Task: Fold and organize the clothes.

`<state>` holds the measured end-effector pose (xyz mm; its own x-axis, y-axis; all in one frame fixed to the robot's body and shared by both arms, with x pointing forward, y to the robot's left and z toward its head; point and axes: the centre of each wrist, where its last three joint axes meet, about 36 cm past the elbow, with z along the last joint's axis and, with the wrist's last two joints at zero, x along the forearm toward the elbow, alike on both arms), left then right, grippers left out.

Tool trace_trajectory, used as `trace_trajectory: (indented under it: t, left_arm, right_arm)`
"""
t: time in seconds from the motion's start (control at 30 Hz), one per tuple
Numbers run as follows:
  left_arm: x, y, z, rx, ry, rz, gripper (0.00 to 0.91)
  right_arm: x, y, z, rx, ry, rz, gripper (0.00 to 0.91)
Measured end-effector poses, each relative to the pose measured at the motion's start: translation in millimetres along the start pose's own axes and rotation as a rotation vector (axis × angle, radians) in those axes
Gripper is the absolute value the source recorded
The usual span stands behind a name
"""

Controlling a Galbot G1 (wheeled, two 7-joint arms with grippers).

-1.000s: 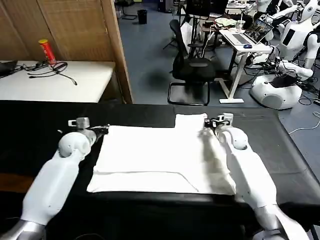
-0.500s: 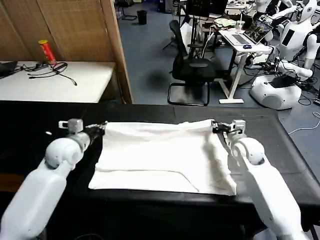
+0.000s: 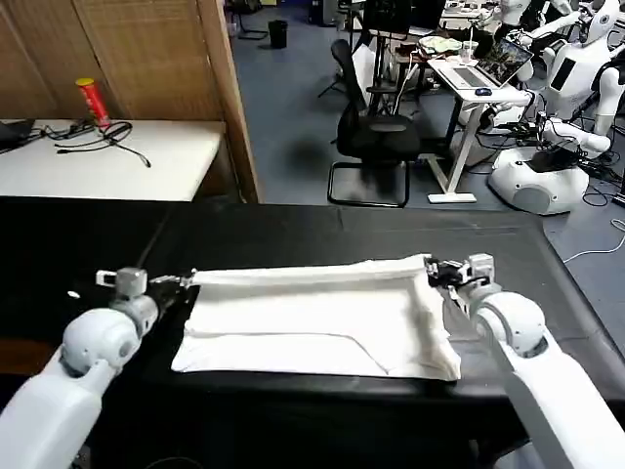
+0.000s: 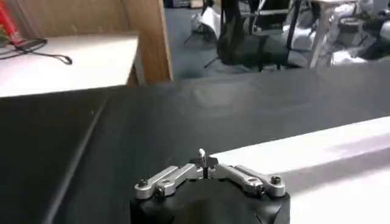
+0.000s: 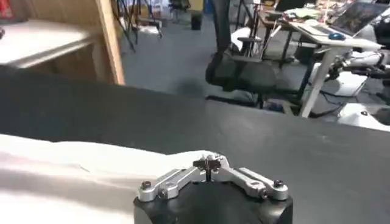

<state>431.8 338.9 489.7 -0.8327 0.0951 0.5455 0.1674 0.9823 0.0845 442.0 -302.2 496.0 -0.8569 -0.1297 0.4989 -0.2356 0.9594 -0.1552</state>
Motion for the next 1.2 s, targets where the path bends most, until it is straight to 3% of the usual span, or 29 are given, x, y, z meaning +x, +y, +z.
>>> trace_trajectory:
  t: [0.37,0.6,0.83,0.93,0.97,1.0,1.03,1.2]
  left_arm:
    - [23,-6,2,-0.086,0.021,-0.004,0.000]
    - [30,-12,12,-0.112,0.040,0.012,0.000]
    - [34,-19,28,-0.128,0.072,0.015,0.000]
    - [35,-21,35,-0.127,0.088,0.016,0.000]
    - [35,-21,37,-0.124,0.093,0.020,0.000]
    - [36,-22,39,-0.124,0.095,0.029,0.117]
    - [37,-23,40,-0.124,0.097,0.036,0.878]
    - [42,-27,40,-0.140,0.088,0.036,0.878]
  right_arm:
    - [23,7,29,0.033,0.071,-0.021,0.000]
    - [26,15,46,0.022,0.115,-0.046,0.000]
    - [25,18,49,0.021,0.122,-0.054,0.000]
    - [27,19,49,0.020,0.120,-0.062,0.078]
    - [27,19,49,0.021,0.119,-0.066,0.205]
    - [29,19,49,0.021,0.118,-0.071,0.878]
    - [30,19,48,0.021,0.117,-0.072,0.878]
    - [37,17,41,0.009,0.086,-0.066,0.878]
